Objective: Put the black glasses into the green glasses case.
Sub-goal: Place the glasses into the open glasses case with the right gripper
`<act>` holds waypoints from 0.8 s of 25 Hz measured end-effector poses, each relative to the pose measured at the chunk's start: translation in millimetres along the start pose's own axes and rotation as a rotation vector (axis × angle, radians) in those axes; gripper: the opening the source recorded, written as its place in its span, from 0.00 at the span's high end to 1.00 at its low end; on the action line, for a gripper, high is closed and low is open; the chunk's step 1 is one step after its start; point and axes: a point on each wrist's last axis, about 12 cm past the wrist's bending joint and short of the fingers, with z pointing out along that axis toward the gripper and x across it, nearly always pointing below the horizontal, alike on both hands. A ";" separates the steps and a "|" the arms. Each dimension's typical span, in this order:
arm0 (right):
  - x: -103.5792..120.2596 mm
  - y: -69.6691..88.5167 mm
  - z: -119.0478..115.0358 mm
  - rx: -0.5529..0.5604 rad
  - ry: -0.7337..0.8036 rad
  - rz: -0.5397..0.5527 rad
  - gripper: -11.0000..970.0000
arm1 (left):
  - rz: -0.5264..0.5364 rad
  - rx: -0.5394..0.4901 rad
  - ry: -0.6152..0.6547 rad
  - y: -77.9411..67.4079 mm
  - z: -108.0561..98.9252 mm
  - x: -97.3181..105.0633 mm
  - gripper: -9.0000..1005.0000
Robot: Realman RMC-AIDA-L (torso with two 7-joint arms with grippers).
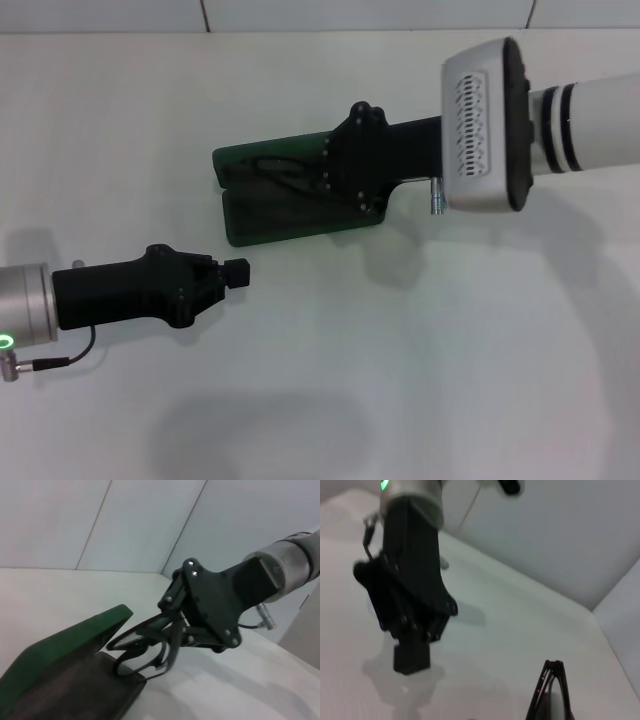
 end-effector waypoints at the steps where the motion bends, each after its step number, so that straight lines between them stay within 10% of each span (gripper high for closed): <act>1: 0.2 0.0 1.0 0.003 0.008 -0.005 0.92 | 0.000 0.000 0.000 -0.1 0.1 0.1 0.99; 20: 10.5 4.7 8.9 0.055 0.112 -0.023 0.88 | 0.002 0.011 -0.002 -0.8 3.7 -1.5 0.99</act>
